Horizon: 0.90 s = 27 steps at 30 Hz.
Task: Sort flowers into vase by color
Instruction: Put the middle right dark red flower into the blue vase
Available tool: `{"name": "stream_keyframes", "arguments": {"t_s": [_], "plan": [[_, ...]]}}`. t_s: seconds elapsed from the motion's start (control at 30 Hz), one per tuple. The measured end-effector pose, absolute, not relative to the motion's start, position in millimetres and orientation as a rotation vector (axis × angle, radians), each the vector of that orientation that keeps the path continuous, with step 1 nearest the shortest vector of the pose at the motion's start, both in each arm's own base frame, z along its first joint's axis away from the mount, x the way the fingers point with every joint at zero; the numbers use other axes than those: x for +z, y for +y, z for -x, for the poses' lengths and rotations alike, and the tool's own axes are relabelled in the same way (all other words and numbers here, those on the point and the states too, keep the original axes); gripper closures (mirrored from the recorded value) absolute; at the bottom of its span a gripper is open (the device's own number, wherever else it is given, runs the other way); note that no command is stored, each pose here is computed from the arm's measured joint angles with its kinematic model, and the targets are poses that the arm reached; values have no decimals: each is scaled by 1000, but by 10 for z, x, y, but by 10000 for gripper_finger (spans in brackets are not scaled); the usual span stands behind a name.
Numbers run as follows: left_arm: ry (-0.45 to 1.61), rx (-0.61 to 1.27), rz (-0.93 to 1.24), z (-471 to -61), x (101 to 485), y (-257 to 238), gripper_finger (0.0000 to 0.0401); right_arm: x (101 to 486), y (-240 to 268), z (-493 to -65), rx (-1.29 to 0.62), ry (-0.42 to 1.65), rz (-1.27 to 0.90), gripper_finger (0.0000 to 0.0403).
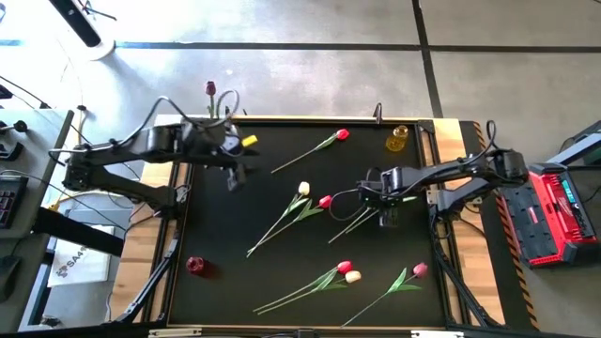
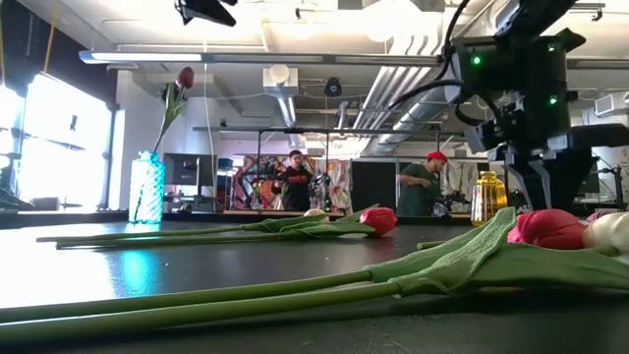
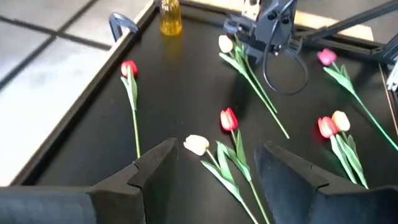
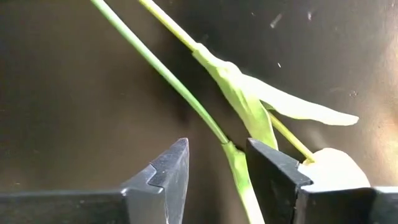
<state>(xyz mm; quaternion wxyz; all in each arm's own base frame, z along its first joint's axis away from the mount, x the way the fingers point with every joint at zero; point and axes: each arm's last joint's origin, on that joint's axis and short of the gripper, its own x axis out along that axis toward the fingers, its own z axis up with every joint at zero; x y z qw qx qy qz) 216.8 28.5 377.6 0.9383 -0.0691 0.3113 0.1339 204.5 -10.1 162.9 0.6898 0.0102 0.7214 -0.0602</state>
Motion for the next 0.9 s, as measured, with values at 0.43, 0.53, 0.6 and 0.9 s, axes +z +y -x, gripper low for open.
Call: {"name": "stream_keyframes", "arguments": {"t_s": [0.43, 0.53, 0.6, 0.9], "plan": [[717, 276, 194, -2431, 3579, 188, 200, 1556, -91, -2094, -322, 1628, -244, 266], [716, 295, 183, -2435, 3576, 185, 200, 1556, -116, -2110, -382, 1595, -187, 266], [716, 299, 175, -2434, 3577, 191, 200, 1545, -134, -2122, -393, 1574, -221, 266], [709, 332, 180, -2431, 3579, 201, 200, 1543, -177, -2095, -916, 1454, -942, 266]]}}
